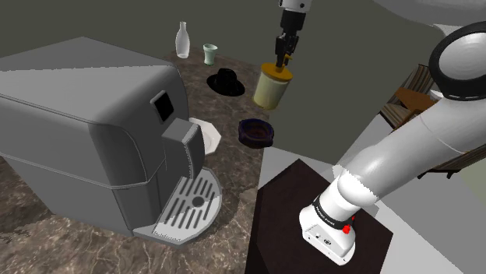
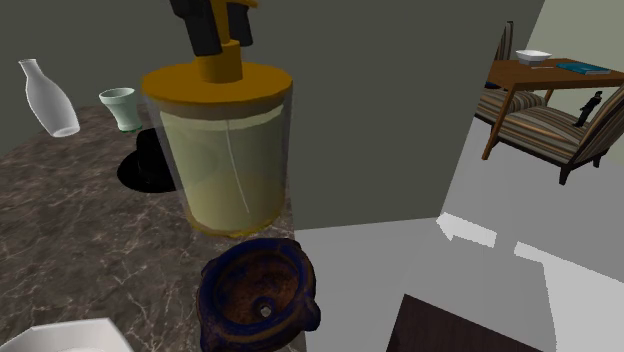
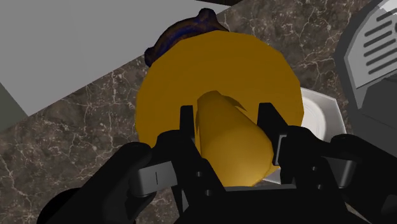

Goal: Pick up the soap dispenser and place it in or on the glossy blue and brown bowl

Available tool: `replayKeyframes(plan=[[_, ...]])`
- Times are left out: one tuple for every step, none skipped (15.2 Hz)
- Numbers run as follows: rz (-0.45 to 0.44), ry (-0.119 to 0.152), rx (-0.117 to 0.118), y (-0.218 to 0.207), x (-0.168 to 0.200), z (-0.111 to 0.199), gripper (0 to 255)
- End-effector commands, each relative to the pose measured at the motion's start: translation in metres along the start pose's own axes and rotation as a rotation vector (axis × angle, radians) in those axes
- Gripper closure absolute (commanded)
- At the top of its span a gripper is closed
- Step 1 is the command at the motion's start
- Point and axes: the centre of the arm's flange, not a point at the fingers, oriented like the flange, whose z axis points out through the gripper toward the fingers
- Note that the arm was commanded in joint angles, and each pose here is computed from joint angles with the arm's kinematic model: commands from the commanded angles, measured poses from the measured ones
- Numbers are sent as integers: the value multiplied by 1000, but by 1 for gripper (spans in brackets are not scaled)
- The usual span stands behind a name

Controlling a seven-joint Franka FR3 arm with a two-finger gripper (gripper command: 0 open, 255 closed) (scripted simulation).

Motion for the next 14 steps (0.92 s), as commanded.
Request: replayKeyframes(plan=[[0,0,0,-4,-1,7,255],[0,0,0,-3,0,13,255],[0,0,0,-3,1,18,255],[0,0,0,-3,1,23,255],[0,0,0,-3,2,28,255],[0,0,0,-3,3,34,255],[0,0,0,-3,3,39,255],[0,0,0,-2,4,44,255],[0,0,0,-2,5,49,255],[0,0,0,-2,5,55,255],[0,0,0,-2,6,60,255],[0,0,0,-2,7,65,255],[0,0,0,-1,7,70,255],[0,0,0,-1,8,76,255]])
